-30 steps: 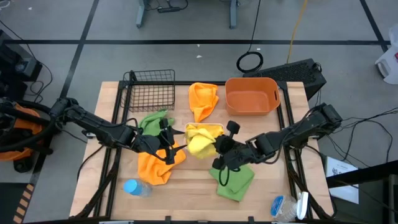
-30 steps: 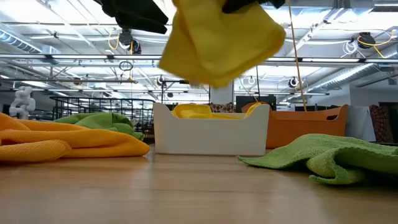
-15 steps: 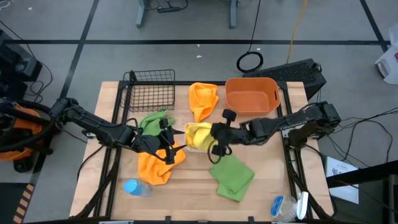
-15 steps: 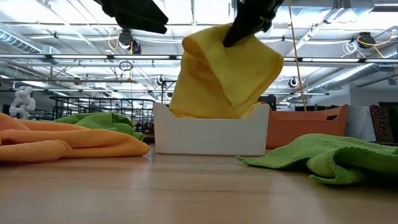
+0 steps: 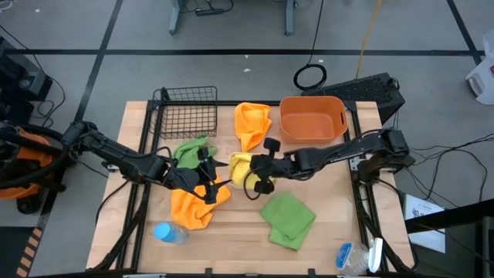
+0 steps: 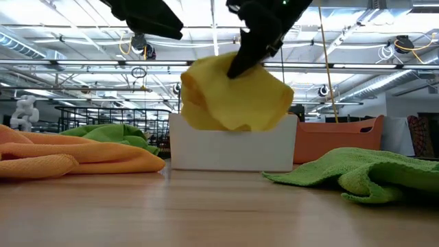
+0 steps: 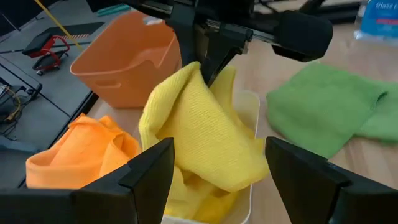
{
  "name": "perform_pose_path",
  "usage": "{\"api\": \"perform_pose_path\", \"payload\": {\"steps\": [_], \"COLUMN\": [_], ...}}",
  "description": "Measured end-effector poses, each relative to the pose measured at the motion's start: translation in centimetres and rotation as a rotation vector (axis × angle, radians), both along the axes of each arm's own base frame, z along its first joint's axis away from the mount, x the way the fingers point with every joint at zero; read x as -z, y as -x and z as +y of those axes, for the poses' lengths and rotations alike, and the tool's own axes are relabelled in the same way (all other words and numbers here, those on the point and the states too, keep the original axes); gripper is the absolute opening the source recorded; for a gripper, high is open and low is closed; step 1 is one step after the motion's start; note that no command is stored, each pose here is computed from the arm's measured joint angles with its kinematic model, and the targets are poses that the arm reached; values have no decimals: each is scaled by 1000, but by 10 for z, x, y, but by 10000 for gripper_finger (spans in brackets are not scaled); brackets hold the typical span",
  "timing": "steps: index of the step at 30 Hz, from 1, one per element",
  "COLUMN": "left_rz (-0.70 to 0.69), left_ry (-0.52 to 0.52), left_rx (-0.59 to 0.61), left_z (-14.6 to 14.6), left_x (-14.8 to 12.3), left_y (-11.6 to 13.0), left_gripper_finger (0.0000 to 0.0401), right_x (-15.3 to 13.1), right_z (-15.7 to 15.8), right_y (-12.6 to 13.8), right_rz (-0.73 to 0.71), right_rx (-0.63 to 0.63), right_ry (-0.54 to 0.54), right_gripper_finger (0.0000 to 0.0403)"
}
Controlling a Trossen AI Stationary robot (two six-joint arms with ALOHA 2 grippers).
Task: Sort microfiber towel by color & place in baskets
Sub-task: Put the yellow microfiber towel into the white bin
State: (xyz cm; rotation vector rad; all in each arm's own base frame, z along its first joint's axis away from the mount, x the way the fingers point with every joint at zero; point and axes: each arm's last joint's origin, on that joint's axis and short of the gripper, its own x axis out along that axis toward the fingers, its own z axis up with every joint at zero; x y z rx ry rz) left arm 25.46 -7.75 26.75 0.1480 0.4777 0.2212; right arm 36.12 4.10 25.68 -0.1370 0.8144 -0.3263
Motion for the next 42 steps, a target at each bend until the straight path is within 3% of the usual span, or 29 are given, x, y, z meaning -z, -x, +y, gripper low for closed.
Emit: {"api": "perform_pose_path", "payload": {"steps": [11, 21, 28, 42], "left_rz": [55, 135, 195, 226], "left_ry": [-18, -28, 4, 37], "left_rx": [-14, -88, -88, -114], "left_z": [1, 24, 37, 61], "left_x": [12, 31, 47, 65], "left_y": [-6, -23, -34, -50], "left_gripper_finger": [258, 258, 258, 258], "right_x": [50, 86, 81, 38], "right_z": [-6, -4, 0, 20], "right_y": [-18, -27, -24, -3], "right_rz": [117, 192, 179, 99], "right_rx": [98, 124, 134, 131], "right_ry": [-43, -107, -118, -180], "right_gripper_finger": [2, 23, 66, 152]}}
